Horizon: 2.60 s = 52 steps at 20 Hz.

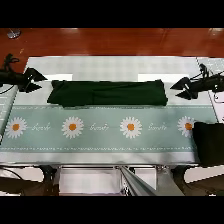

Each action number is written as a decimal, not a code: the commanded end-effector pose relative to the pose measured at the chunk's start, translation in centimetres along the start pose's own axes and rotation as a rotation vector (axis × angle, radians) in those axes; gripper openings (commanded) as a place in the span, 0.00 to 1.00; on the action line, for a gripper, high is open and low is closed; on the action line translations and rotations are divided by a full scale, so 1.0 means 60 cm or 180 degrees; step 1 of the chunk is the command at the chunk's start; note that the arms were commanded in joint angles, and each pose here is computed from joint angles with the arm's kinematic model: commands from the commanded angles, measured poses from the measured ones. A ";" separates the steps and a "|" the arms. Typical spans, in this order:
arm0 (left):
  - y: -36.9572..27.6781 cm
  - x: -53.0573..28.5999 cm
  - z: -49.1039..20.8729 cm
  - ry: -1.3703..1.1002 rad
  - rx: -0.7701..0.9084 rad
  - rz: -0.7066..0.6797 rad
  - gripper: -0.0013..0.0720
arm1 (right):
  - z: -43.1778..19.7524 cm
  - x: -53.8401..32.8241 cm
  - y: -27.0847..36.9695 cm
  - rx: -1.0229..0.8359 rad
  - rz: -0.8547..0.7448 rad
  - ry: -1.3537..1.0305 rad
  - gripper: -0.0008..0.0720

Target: Fold the shirts.

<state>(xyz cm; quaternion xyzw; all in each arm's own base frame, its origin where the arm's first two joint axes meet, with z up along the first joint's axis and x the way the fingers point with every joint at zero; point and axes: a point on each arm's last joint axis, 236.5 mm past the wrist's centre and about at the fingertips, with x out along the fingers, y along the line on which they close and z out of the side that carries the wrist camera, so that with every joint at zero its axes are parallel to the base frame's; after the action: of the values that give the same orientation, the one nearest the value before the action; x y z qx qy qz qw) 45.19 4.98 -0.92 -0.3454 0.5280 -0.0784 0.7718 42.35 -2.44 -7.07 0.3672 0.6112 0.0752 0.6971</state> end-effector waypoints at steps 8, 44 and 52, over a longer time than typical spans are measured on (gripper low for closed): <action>-0.205 -0.008 -0.161 -0.0302 0.0885 -0.0686 0.97 | -0.026 0.121 0.100 -0.0109 0.0268 0.0175 0.30; -0.615 0.241 -0.507 0.1545 0.2038 -0.1309 0.05 | -0.290 -0.254 0.334 -0.1670 0.0477 -0.1185 0.06; -0.372 -0.194 -0.078 -0.0830 0.1421 -0.0584 0.05 | -0.301 -0.048 0.531 -0.2242 0.0727 -0.0299 0.06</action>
<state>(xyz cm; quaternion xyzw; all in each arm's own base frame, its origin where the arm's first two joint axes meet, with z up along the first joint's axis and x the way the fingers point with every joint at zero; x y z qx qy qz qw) 43.26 -18.89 16.09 -0.2043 0.4406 -0.3061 0.8188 34.32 20.45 16.58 0.1932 0.4473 0.3048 0.8183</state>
